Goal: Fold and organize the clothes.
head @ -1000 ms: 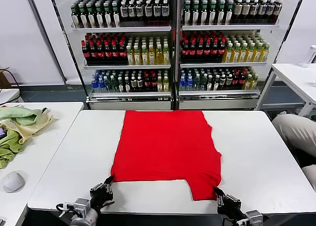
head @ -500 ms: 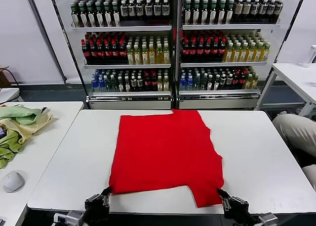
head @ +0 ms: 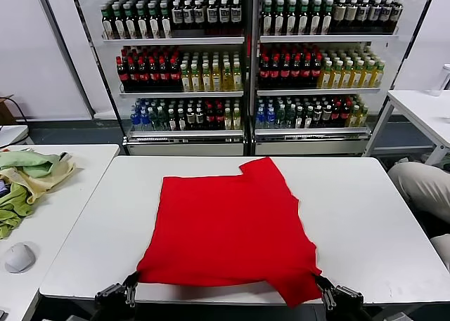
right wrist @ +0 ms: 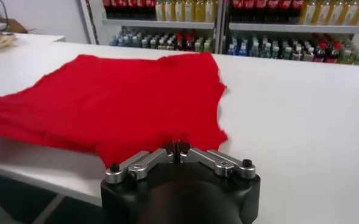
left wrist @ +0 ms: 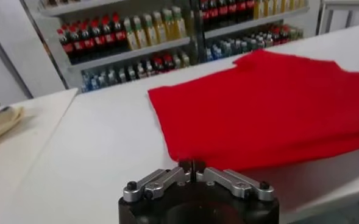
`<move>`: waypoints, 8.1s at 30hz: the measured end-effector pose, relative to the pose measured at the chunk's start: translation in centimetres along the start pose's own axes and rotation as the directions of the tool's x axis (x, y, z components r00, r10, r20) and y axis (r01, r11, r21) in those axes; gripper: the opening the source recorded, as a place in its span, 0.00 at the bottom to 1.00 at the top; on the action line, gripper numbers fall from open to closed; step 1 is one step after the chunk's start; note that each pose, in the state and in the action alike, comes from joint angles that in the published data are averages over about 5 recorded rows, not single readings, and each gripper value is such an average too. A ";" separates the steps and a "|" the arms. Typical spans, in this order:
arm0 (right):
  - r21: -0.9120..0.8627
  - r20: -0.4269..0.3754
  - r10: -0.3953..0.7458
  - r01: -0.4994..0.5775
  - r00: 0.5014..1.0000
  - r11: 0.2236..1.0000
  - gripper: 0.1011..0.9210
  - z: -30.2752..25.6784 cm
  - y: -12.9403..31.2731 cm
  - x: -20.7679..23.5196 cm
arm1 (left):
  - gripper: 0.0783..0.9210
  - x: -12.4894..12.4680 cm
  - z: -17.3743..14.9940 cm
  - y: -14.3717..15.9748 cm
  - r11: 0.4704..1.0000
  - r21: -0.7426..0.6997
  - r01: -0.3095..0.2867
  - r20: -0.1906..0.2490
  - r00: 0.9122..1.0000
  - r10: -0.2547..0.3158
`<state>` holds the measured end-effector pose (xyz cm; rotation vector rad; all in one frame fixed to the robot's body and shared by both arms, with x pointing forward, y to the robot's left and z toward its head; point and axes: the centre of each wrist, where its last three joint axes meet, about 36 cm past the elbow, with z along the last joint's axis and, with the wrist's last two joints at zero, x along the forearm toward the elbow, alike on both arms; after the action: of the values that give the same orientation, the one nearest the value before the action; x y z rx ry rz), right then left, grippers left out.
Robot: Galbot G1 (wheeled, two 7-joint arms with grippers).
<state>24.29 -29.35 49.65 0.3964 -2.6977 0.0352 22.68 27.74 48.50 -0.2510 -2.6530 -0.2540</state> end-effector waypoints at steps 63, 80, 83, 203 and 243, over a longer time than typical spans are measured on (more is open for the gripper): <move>0.063 -0.051 0.155 -0.152 0.987 0.986 0.88 2.9 -1.3 -8.9 | 0.88 -12.8 1.1 2.7 0.990 0.115 -0.079 0.005 0.997 0.079; 0.003 -0.078 0.140 -0.140 0.987 0.990 0.84 4.3 -0.5 -10.4 | 0.83 -13.1 2.2 3.3 0.991 0.131 -0.016 -0.070 0.997 0.025; -0.010 -0.076 0.134 -0.135 0.988 0.991 0.75 4.5 -0.4 -10.6 | 0.72 -13.1 2.5 3.3 0.991 0.133 -0.011 -0.081 0.996 0.022; -0.013 -0.053 0.205 -0.206 0.977 0.978 0.88 -7.9 -1.8 -37.7 | 0.88 -29.4 -5.0 12.4 0.985 0.120 -0.127 -0.009 0.992 0.129; -0.056 -0.067 0.186 -0.189 0.980 0.980 0.09 -6.7 -0.7 -40.4 | 0.08 -30.5 -3.2 11.9 0.980 0.104 -0.167 -0.026 0.985 0.171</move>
<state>62.46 -18.54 39.51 0.1190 -2.6589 0.0168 53.44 34.42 38.86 -0.4323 -2.5820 -0.0675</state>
